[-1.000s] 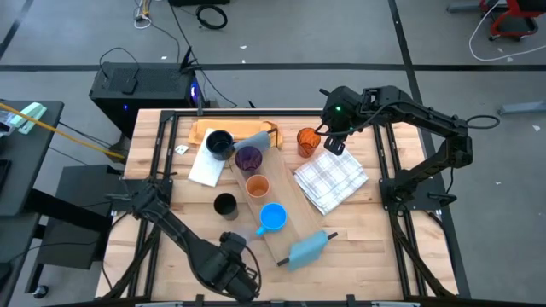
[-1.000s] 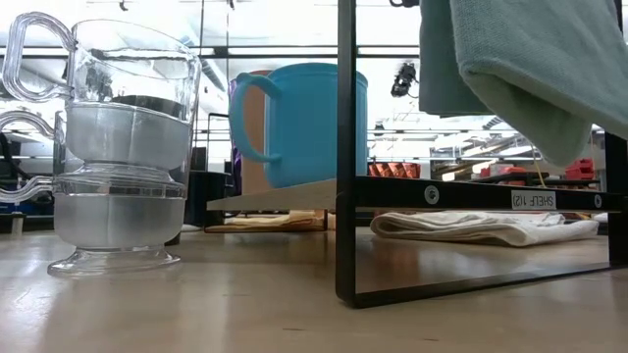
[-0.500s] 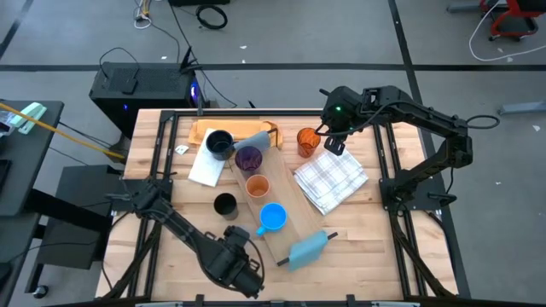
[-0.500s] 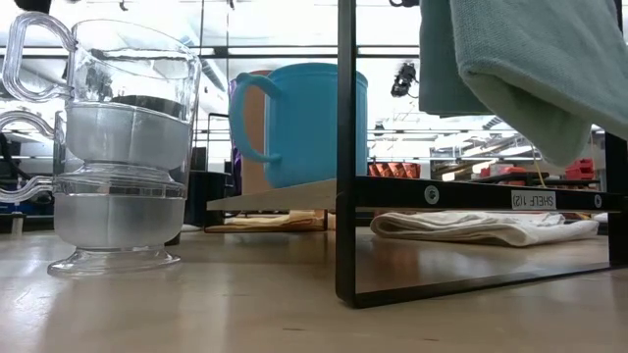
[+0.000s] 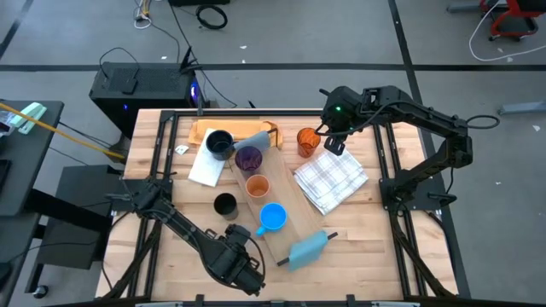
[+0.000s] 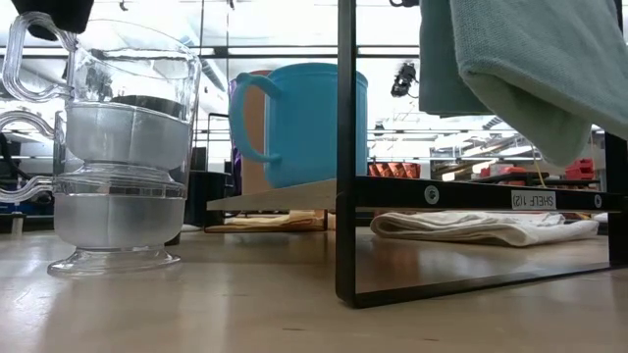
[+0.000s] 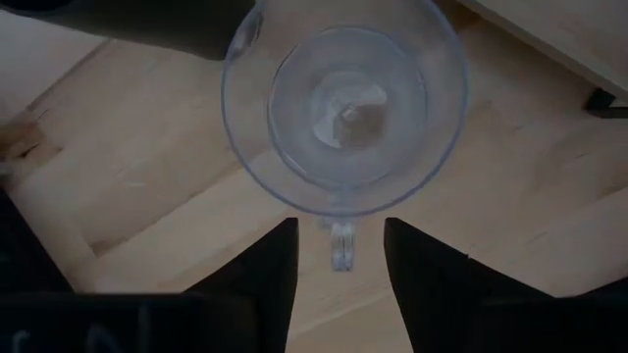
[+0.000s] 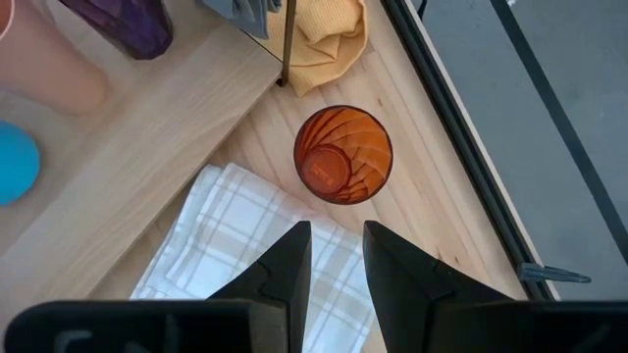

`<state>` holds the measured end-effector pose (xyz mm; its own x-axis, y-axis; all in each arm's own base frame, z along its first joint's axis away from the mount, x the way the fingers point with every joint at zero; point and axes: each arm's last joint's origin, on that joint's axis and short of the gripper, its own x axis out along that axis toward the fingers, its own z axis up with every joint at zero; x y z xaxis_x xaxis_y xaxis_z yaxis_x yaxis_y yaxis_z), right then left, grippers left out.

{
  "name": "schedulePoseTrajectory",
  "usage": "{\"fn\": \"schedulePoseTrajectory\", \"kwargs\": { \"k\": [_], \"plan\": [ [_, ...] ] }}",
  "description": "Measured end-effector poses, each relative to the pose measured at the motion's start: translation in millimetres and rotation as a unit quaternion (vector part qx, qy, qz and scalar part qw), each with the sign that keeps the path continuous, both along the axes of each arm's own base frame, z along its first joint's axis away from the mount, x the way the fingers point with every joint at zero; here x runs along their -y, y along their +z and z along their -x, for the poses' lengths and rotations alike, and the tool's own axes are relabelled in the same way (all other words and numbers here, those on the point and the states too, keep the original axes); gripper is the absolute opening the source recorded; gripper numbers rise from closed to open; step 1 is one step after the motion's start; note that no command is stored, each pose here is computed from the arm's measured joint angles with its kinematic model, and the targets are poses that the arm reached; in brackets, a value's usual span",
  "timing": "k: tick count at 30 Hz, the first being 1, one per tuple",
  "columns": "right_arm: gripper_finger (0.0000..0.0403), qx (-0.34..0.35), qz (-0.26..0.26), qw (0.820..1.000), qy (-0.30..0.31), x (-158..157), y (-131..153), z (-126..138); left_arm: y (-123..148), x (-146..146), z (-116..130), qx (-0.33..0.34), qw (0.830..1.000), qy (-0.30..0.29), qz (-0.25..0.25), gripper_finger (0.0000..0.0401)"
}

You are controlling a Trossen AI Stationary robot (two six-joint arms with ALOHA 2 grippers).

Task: Stack small to large cups/mugs on shelf
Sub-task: Put the top transparent mug on the shelf

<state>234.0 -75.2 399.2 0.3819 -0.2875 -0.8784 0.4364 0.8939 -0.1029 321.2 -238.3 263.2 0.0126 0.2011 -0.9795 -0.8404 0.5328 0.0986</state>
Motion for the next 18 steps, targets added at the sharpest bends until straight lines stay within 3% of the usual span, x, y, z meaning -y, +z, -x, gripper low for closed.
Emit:
{"fn": "schedulePoseTrajectory", "kwargs": {
  "k": [18],
  "plan": [
    [0.0103,0.001,-0.001,1.0,-0.002,0.0,0.0,0.0,0.2,-1.2,-1.0,0.004,1.0,0.0,-0.006,0.0134]
  ]
}}
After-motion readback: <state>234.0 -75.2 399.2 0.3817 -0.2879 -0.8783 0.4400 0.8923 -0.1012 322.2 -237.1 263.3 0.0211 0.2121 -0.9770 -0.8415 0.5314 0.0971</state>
